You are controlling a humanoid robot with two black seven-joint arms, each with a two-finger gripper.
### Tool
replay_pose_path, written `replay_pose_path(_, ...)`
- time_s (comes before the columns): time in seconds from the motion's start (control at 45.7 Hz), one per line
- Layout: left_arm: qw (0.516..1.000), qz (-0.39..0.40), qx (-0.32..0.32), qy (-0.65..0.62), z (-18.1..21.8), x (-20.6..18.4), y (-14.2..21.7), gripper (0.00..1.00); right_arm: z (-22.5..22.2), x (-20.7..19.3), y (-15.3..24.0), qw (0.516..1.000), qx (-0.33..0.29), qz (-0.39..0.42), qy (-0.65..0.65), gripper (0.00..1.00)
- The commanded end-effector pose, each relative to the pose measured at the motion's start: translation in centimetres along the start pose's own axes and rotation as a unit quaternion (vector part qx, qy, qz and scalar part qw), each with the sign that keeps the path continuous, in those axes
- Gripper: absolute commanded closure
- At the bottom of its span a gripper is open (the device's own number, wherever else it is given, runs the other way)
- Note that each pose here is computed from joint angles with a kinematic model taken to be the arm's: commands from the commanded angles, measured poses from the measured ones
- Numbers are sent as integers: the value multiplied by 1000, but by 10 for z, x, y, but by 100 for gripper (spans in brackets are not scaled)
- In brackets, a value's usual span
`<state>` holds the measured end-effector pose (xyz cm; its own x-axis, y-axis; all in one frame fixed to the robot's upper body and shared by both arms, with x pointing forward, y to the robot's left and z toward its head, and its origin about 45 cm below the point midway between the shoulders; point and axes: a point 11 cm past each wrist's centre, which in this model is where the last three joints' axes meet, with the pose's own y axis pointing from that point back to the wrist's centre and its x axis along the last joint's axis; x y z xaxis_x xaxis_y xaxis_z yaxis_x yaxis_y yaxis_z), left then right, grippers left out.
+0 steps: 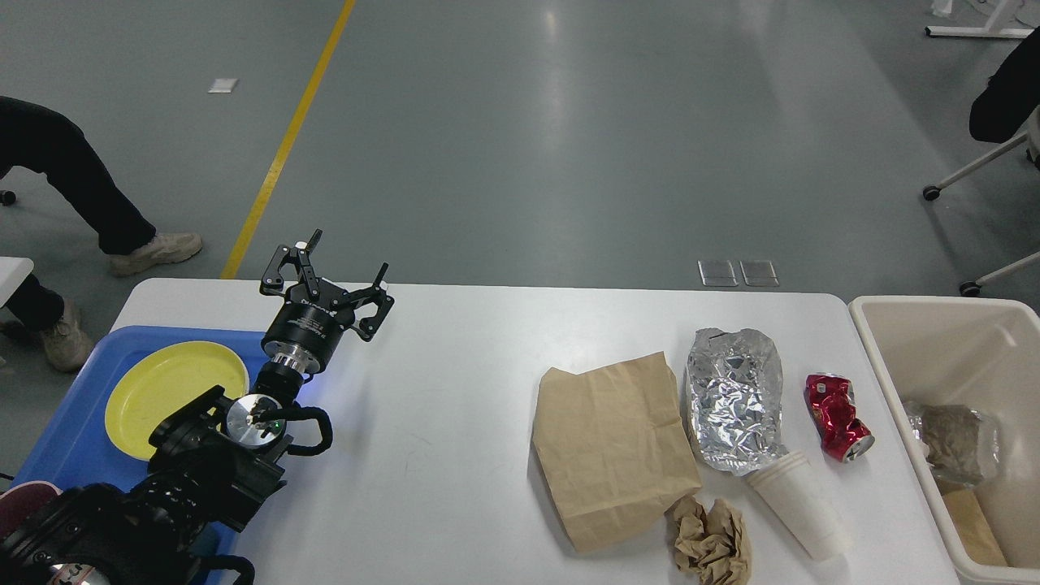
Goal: Tidy desktop
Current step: 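Move the right gripper over the crumpled foil ball, then grasp the foil ball with the right gripper and lift it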
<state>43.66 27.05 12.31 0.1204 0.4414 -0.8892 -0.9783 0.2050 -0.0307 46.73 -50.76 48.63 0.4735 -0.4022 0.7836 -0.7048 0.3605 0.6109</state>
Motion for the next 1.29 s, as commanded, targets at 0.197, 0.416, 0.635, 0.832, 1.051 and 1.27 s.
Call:
replay_pose_path(0.197, 1000, 0, 0, 0, 0, 0, 0, 3, -81, -47, 39, 975, 23, -152, 161, 0)
replay_pose_path(0.416, 1000, 0, 0, 0, 0, 0, 0, 3, -131, -80, 33, 950, -17, -162, 267, 0)
replay_pose_path(0.635, 1000, 0, 0, 0, 0, 0, 0, 3, -176, -160, 2, 910, -26, -202, 361, 0)
replay_pose_path(0.832, 1000, 0, 0, 0, 0, 0, 0, 3, -172, -266, -50, 882, -16, -263, 391, 0)
replay_pose_path(1.051, 1000, 0, 0, 0, 0, 0, 0, 3, -145, -305, -85, 893, -12, -249, 373, 0)
replay_pose_path(1.27, 1000, 0, 0, 0, 0, 0, 0, 3, -109, -322, -116, 911, -28, -223, 345, 0)
